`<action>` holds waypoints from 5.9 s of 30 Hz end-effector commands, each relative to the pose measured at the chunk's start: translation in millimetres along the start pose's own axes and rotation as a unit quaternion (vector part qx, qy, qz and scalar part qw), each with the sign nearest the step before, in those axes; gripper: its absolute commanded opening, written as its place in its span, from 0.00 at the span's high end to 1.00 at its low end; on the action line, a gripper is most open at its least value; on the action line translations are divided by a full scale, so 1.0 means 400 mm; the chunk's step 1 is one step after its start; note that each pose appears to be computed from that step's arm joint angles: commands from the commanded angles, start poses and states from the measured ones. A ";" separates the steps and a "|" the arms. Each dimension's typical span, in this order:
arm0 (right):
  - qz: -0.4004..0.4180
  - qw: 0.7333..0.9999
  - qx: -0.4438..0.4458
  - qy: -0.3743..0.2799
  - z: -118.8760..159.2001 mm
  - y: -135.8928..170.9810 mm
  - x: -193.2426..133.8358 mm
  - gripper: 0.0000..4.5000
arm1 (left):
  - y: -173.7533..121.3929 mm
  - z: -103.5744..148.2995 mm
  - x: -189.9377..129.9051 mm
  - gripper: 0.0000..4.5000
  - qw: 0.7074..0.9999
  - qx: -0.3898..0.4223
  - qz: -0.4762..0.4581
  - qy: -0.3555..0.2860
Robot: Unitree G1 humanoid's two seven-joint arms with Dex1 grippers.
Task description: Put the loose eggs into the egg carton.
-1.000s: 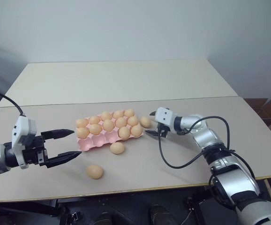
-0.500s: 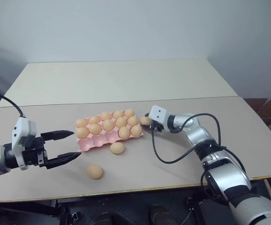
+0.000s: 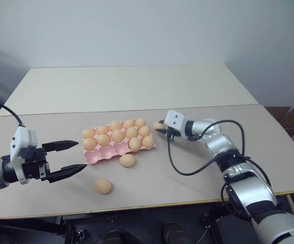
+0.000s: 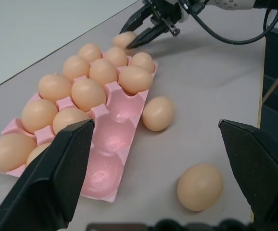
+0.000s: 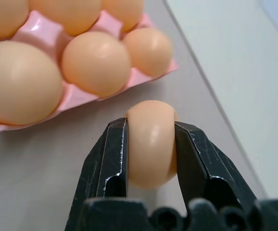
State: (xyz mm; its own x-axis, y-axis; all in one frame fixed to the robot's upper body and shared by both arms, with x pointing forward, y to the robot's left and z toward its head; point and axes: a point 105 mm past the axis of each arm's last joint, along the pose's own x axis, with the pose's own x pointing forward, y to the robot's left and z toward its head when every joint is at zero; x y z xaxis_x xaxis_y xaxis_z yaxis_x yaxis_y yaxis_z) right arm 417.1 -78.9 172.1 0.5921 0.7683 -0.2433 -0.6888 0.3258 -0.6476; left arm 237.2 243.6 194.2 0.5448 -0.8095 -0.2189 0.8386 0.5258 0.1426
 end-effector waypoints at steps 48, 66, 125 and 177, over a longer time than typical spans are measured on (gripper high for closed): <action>0.073 0.983 0.020 -0.167 0.255 0.130 -0.071 0.01 | 0.000 0.019 -0.008 0.00 1.000 0.029 0.006 -0.003; 0.129 0.982 0.131 -0.053 0.045 0.135 -0.411 0.01 | 0.000 0.009 -0.009 0.00 1.000 0.028 -0.004 0.000; 0.153 0.978 0.113 -0.087 0.117 0.161 -0.393 0.00 | -0.063 -0.074 0.213 0.59 0.973 0.100 -0.202 0.047; 0.136 0.978 0.121 -0.103 0.116 0.146 -0.380 0.00 | 0.066 -0.016 -0.009 0.01 0.998 0.055 -0.020 0.031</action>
State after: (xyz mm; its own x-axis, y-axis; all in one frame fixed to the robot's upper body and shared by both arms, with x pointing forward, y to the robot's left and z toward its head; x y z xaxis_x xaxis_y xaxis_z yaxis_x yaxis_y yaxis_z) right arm 268.2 -148.3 192.5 0.2881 0.9279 -0.2364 -0.9194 0.1990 -0.3393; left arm 265.3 258.4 179.9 0.5213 -0.7990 -0.2999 0.8529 0.4754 0.2159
